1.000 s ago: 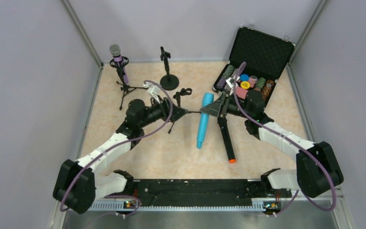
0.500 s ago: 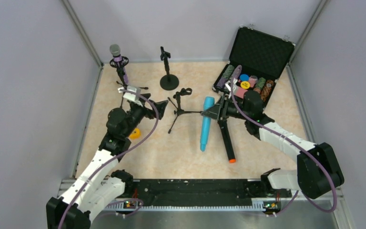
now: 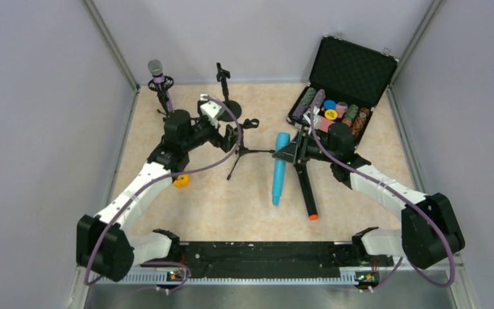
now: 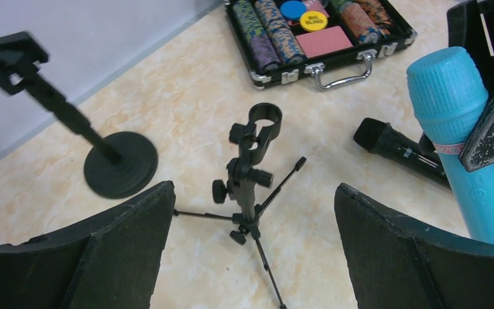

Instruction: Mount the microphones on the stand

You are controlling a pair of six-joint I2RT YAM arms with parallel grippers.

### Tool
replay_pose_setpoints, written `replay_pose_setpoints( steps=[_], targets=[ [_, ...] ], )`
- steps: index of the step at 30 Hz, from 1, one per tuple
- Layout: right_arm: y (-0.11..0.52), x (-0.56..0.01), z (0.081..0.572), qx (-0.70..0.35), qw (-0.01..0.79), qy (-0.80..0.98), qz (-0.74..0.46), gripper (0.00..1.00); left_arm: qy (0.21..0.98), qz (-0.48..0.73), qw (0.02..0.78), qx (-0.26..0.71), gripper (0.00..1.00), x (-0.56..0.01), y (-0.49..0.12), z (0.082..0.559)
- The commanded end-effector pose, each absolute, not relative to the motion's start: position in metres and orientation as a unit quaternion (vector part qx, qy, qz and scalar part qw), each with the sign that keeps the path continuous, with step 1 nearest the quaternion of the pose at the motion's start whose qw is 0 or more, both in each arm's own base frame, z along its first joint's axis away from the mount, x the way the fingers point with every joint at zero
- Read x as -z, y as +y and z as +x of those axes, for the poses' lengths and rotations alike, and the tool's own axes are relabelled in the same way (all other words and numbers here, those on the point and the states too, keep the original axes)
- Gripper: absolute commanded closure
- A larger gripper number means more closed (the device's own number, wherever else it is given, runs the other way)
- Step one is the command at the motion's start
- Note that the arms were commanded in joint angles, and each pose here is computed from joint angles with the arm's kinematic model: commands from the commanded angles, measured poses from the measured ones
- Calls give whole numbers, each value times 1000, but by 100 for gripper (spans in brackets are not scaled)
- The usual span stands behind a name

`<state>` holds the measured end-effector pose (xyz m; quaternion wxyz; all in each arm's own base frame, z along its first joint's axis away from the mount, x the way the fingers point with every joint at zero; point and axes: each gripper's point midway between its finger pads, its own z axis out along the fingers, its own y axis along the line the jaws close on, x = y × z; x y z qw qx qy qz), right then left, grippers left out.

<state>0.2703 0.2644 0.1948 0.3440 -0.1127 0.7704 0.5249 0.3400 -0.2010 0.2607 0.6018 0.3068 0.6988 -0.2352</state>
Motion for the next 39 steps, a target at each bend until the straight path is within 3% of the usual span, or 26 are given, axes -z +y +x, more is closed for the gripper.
replay_pose_setpoints(
  steps=[1,11,21,26,33,39],
  targets=[
    [266,-230,277,-531,390,740,-133,100,662,380,588,267,3,-277,-226,349],
    [266,-226,279,-530,383,746,-128,100,677,393,560,272,6,-255,-245,390],
    [267,-234,285,-529,391,742,-130,100,695,409,506,306,16,-205,-255,387],
    [268,-240,286,-531,395,739,-129,100,692,414,504,310,32,-199,-255,380],
    [266,-252,288,-529,411,731,-129,100,699,416,495,305,61,-190,-252,375],
    [266,-262,289,-528,418,727,-135,100,697,425,498,293,74,-191,-252,366]
  ],
)
